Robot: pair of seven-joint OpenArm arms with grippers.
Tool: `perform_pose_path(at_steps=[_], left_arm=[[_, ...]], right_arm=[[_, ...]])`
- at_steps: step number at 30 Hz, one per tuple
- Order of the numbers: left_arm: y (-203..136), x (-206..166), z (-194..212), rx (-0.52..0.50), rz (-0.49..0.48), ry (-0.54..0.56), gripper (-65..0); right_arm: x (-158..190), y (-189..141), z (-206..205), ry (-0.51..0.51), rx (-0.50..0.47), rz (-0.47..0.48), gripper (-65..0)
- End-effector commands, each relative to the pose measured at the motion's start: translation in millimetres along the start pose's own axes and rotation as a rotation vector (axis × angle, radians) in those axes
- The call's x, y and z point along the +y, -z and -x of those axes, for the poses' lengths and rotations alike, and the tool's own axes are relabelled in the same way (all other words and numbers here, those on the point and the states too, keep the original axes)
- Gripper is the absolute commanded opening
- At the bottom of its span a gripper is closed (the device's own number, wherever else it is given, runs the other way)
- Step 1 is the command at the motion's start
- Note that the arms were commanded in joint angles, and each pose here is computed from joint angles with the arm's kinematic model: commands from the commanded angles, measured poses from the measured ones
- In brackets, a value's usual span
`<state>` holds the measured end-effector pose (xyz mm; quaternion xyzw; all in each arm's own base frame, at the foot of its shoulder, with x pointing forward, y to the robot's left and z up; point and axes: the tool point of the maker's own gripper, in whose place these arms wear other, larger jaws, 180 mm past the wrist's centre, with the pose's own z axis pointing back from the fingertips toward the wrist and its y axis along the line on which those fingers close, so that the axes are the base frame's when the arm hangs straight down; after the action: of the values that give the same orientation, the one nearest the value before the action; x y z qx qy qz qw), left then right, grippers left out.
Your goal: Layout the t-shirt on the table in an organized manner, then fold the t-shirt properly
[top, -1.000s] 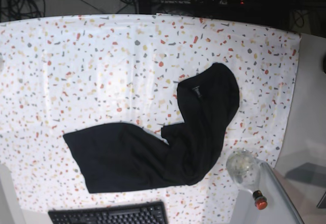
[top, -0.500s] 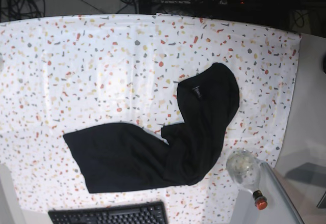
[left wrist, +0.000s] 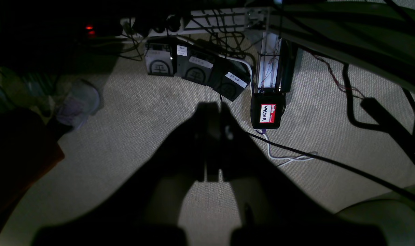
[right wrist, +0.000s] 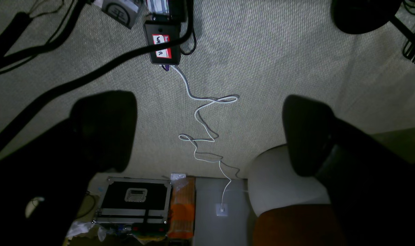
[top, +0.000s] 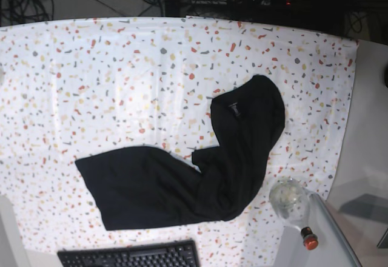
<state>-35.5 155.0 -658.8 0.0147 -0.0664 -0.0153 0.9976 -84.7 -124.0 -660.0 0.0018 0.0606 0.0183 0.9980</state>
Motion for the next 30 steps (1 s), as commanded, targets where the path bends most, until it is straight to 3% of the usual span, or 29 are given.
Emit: perform_pose_path(at_steps=[1, 5, 22, 30], left_arm=[[-1.1, 2.7, 4.9, 0.004, -0.007, 0.002, -65.0], [-1.2, 3.7, 4.9, 0.004, -0.009, 0.002, -65.0], [-11.8, 16.9, 15.0, -0.042, -0.022, 0.041, -65.0], [-27.7, 32.7, 31.6, -0.068, -0.039, 0.073, -65.0]], right_arm=[[-2.3, -0.1, 4.5, -0.003, 0.008, 0.007, -16.8], [-2.4, -0.1, 4.5, 0.002, 0.008, 0.007, -65.0], [-2.2, -0.3, 13.5, -0.009, 0.021, 0.008, -65.0], [-17.0, -16.7, 29.8, 0.034, -0.056, 0.041, -65.0]])
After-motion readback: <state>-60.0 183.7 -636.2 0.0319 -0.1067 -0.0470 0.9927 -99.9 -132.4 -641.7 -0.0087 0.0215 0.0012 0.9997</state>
